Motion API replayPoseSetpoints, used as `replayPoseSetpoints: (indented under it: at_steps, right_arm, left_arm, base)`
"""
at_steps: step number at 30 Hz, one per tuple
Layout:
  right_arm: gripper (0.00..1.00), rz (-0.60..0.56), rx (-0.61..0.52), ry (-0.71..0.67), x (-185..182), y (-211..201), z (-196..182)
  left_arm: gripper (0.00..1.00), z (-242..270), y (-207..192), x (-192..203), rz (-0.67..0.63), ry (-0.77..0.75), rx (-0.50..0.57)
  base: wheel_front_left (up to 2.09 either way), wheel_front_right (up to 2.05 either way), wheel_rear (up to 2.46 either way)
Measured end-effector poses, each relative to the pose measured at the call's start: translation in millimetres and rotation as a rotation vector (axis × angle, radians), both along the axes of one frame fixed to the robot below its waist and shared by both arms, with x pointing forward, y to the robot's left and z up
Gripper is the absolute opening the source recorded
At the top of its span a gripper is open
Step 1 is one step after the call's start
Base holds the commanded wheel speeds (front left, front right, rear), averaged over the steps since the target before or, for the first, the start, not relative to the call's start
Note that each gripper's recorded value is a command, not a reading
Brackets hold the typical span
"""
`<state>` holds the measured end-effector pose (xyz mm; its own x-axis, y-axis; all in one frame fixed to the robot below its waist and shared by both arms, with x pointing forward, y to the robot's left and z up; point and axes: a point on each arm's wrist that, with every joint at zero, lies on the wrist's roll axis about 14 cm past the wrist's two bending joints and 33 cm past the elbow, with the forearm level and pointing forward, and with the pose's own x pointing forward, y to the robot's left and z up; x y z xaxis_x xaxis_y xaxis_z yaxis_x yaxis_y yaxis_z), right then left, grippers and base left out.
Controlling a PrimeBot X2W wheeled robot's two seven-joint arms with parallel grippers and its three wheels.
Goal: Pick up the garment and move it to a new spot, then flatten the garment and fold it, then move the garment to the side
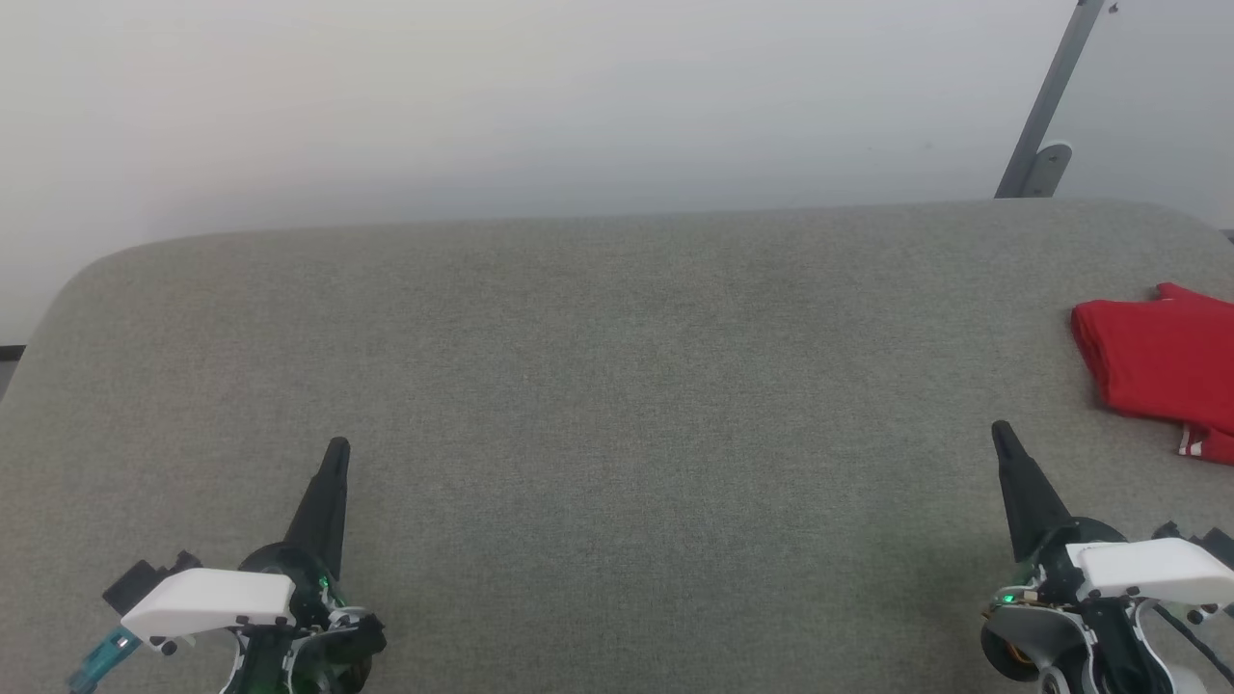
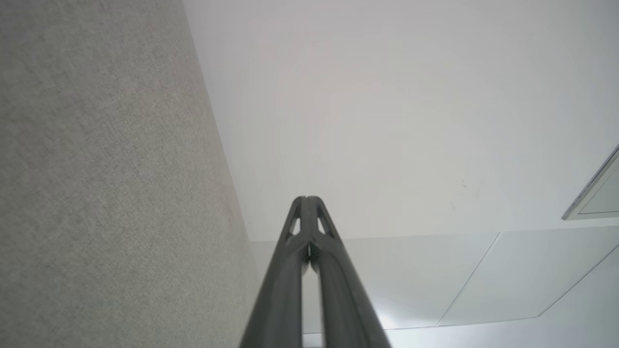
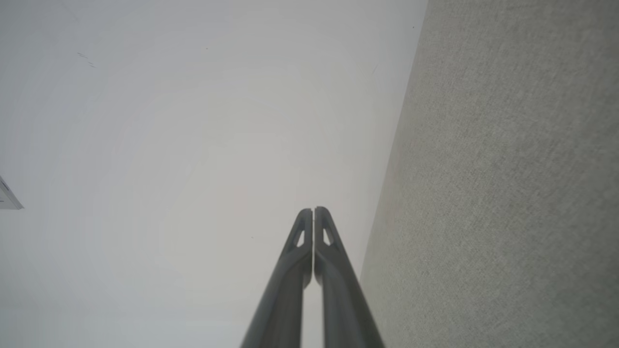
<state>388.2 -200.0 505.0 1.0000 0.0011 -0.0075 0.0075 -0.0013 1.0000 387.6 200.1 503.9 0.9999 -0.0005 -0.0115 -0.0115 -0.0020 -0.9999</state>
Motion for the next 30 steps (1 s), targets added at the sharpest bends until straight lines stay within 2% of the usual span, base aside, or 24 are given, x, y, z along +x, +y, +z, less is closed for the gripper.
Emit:
replayPoseSetpoints:
  at_steps: [30]
  right_arm:
    - [0.00,0.000,0.000,0.000,0.0,-0.1,0.0]
  left_arm:
    - [0.00,0.0,0.0,0.0,0.000,0.000,0.000]
  base:
    - [0.00,0.00,0.00]
